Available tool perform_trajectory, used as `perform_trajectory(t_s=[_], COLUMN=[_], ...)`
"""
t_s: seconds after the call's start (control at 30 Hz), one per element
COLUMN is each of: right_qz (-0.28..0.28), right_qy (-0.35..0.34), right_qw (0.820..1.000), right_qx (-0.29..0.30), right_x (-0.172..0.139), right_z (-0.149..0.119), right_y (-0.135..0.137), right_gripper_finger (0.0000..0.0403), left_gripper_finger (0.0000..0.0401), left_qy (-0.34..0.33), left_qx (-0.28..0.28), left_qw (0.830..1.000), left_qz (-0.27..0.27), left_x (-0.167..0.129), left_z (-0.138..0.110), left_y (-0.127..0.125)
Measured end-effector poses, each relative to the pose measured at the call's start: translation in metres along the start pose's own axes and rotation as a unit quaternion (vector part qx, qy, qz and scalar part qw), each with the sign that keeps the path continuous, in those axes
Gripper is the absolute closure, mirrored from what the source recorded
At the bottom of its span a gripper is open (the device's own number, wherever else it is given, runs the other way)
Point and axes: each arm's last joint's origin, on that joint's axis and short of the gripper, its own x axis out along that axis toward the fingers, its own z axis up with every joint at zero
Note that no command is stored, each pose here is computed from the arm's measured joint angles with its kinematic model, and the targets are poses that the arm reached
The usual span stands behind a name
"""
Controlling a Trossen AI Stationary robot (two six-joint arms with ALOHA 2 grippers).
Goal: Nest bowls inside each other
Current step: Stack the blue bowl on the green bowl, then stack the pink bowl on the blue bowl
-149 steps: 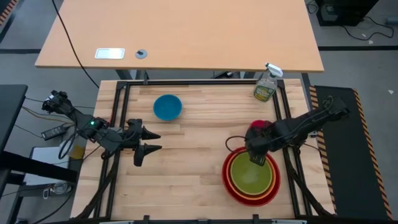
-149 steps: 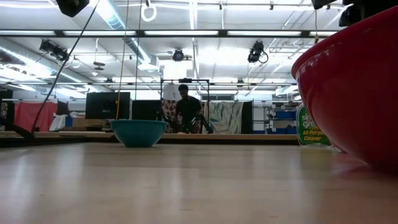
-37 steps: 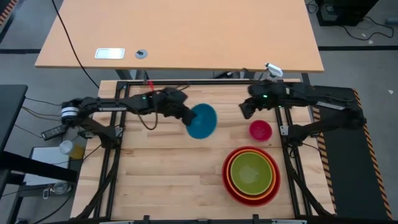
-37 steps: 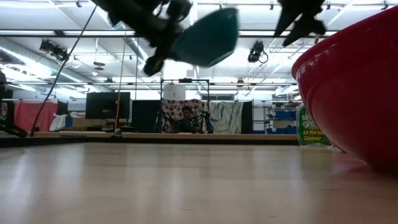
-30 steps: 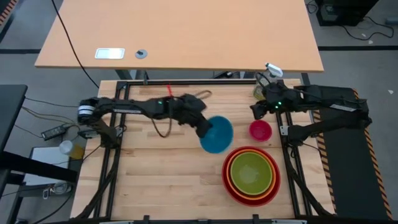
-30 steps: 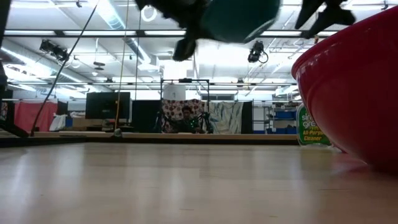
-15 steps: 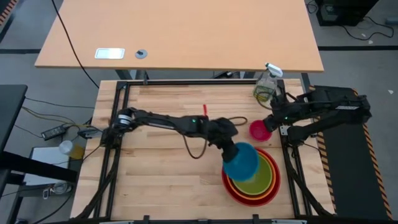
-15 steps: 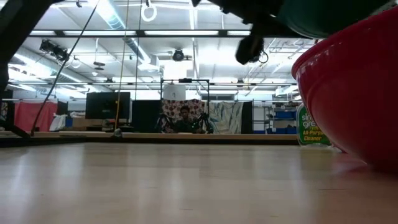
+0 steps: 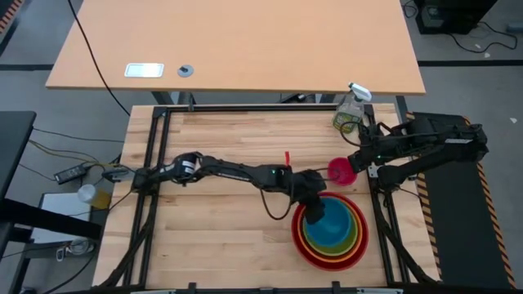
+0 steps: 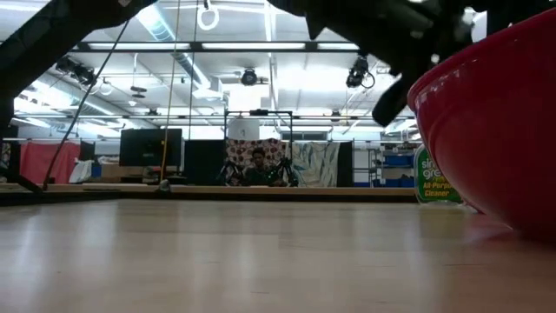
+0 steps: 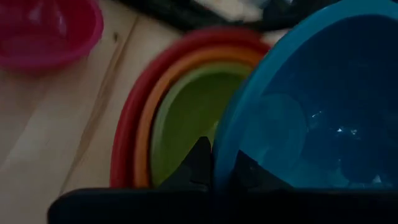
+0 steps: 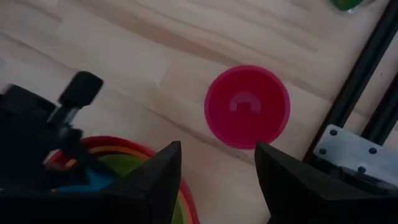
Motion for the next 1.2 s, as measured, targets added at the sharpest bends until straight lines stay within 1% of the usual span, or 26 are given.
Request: perform_trajectory(t_s=[0.13,0.2,0.3,0.4,0.5,0.63,0.73,0.87,0.97,1.07,1.2], right_qz=[0.004,0.004,0.002,0.000,-0.001,-0.001,-0.001,-0.001,-0.002,-0.007,-0.029], right_qy=[0.007,0.007,0.001,-0.006,-0.010,-0.011,-0.011,-0.009,0.000,-0.001,0.011], right_qw=[1.000,1.000,1.000,1.000,1.000,1.000,1.000,1.000,1.000,1.000,0.999], right_qx=[0.000,0.000,-0.003,-0.004,-0.005,-0.005,-0.003,0.002,-0.002,-0.006,-0.011], right_x=[0.000,0.000,0.000,0.000,0.000,0.000,0.000,0.000,0.001,0.002,0.017], right_z=[0.000,0.000,0.000,0.000,0.001,0.001,0.001,0.001,0.000,0.000,-0.003], right_y=[0.001,0.001,0.000,0.000,0.000,0.000,0.000,0.000,0.001,0.002,0.003], right_gripper_finger=[0.0192,0.0192,0.0192,0.0192,0.0192,0.0192,0.0192,0.0192,0.0192,0.0192,0.0192], left_gripper_finger=[0.0388,0.0388,0.0384,0.0368,0.0336,0.0274,0.0229,0.0191,0.0183,0.0184,0.0192], left_qy=[0.029,0.038,0.033,0.019,0.016,0.014,0.000,-0.011,-0.021,-0.030,-0.022], left_qx=[0.033,0.056,0.085,0.092,0.091,0.097,0.097,0.104,0.126,0.157,0.195], left_qw=[0.998,0.996,0.994,0.993,0.993,0.993,0.994,0.993,0.990,0.984,0.977], left_qz=[0.038,0.052,0.065,0.069,0.068,0.063,0.054,0.050,0.054,0.073,0.085], left_x=[0.013,0.014,0.014,0.015,0.015,0.016,0.016,0.009,-0.002,-0.014,-0.025], left_z=[-0.016,-0.020,-0.022,-0.022,-0.024,-0.026,-0.023,-0.017,-0.008,-0.001,0.003], left_y=[0.004,0.003,-0.001,-0.006,-0.009,-0.014,-0.016,-0.019,-0.022,-0.026,-0.029])
